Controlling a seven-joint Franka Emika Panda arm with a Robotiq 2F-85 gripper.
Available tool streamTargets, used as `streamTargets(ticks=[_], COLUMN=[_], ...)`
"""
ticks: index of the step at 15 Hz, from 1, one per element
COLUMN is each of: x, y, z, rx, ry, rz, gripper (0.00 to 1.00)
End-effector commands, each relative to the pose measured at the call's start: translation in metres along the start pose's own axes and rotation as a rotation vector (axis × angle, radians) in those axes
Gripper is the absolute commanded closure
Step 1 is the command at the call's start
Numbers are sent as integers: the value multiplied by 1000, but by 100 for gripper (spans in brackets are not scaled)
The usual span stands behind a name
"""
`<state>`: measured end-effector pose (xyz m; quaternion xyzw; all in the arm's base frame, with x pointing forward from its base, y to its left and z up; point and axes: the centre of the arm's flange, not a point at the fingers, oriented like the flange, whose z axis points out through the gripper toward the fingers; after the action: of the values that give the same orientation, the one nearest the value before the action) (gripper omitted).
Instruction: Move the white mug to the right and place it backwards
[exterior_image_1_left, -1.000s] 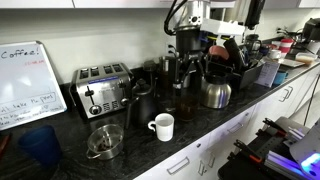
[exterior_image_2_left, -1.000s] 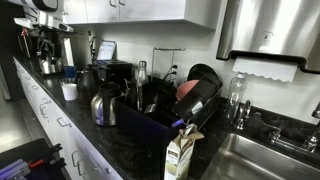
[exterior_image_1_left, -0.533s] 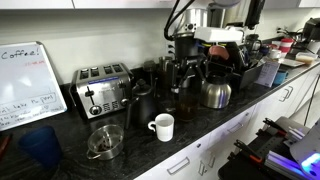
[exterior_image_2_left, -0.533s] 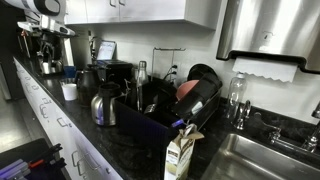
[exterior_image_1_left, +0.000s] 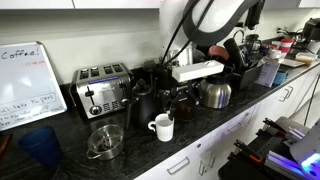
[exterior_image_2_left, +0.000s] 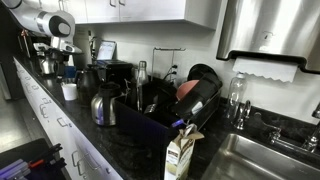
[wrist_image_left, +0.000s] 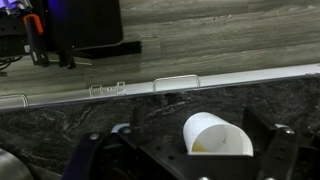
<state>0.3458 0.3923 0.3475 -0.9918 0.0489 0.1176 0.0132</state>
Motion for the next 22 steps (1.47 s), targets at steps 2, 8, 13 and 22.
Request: streamTargets(ticks=[2, 8, 13, 22], x=[14, 40, 46, 38], y=[-12, -20, -19, -25], z=[20, 34, 46, 55], rx=[-24, -41, -62, -60], ry=[27, 80, 103, 110], rz=[105, 160, 184, 194], gripper=[0, 0, 24, 90])
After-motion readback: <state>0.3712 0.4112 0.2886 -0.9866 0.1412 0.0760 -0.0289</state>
